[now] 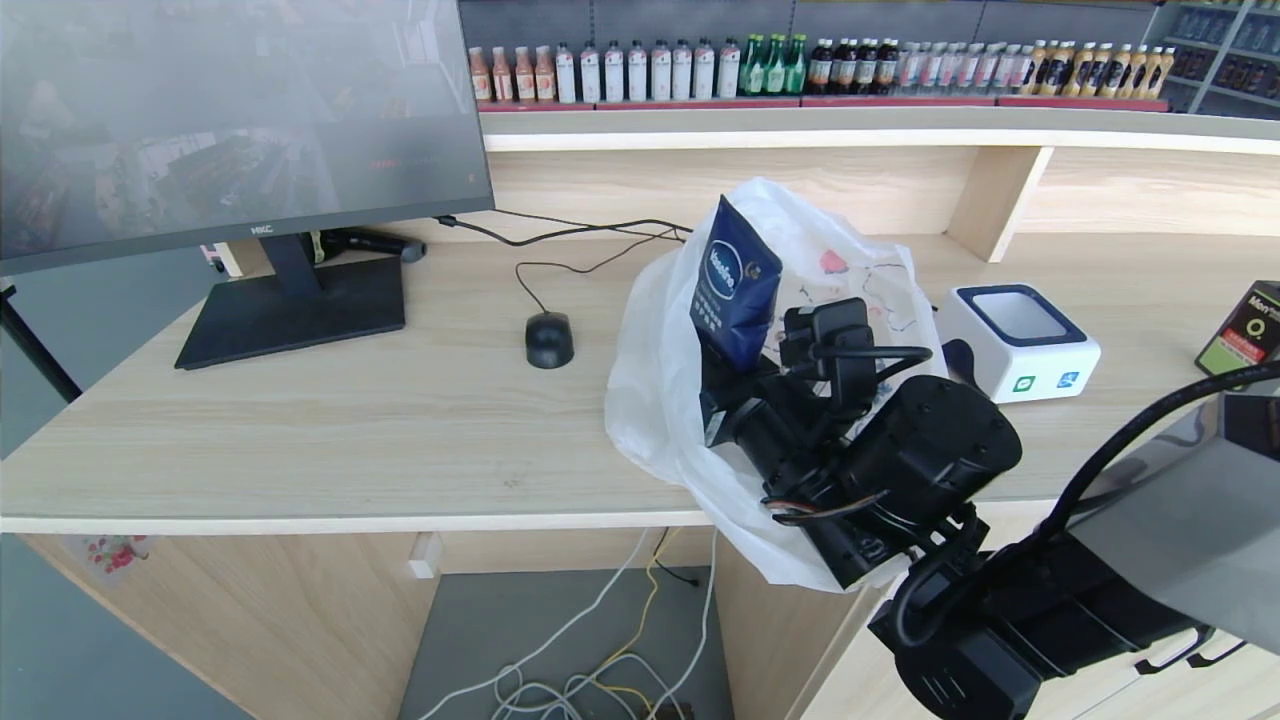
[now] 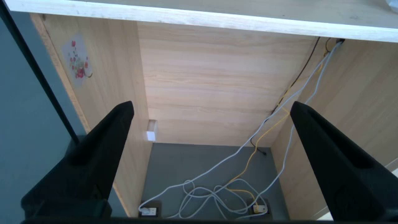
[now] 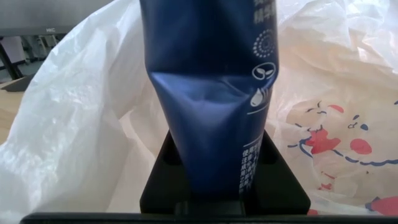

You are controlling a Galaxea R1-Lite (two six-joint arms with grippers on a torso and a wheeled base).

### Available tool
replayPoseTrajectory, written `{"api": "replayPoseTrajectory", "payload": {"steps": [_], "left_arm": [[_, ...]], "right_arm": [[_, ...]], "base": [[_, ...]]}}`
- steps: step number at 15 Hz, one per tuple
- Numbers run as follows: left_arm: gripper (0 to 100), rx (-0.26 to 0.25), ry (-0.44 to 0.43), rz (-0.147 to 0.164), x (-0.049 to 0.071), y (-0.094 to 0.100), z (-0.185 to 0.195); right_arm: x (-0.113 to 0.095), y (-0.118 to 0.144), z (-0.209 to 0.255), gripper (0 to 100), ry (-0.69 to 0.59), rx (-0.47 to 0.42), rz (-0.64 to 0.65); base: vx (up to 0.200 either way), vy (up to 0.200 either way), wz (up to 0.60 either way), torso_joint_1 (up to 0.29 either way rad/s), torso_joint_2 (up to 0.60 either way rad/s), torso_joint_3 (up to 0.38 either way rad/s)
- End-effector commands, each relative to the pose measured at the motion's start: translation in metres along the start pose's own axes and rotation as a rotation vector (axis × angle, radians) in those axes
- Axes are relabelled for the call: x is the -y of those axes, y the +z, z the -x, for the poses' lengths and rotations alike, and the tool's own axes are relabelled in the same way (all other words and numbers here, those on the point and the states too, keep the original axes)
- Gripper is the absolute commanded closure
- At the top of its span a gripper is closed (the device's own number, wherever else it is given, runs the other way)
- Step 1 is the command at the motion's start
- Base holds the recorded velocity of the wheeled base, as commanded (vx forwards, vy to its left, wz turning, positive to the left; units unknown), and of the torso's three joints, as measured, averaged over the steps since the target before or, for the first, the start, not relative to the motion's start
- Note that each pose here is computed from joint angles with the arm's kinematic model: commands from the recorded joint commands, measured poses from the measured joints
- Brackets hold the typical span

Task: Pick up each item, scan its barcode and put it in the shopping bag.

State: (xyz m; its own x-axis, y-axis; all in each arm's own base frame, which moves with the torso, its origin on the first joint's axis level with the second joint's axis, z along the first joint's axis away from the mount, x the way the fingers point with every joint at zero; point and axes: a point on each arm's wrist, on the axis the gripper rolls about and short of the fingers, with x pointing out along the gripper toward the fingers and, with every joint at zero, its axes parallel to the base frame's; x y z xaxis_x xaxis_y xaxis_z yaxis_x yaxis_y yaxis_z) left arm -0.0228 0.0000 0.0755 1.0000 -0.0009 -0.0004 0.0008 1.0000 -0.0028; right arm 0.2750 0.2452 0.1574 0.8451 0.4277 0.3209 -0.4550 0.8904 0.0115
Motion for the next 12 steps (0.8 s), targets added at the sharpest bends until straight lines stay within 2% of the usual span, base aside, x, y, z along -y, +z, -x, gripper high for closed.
{"api": "replayPoseTrajectory", "payload": {"steps": [1, 12], "left_arm": [[0, 0.0, 0.001, 0.0, 0.0, 0.0, 0.0], [0, 0.0, -0.001, 0.0, 0.0, 0.0, 0.0]], "right_arm": [[-0.0002, -0.0011, -0.0004, 100, 0.0, -0.002, -0.006], [0.0019, 0.0017, -0.0024, 100, -0.007, 0.01, -0.028]], "base": [[0.0, 0.0, 0.0, 0.0, 0.0, 0.0], [0.0, 0.0, 0.0, 0.0, 0.0, 0.0]]}}
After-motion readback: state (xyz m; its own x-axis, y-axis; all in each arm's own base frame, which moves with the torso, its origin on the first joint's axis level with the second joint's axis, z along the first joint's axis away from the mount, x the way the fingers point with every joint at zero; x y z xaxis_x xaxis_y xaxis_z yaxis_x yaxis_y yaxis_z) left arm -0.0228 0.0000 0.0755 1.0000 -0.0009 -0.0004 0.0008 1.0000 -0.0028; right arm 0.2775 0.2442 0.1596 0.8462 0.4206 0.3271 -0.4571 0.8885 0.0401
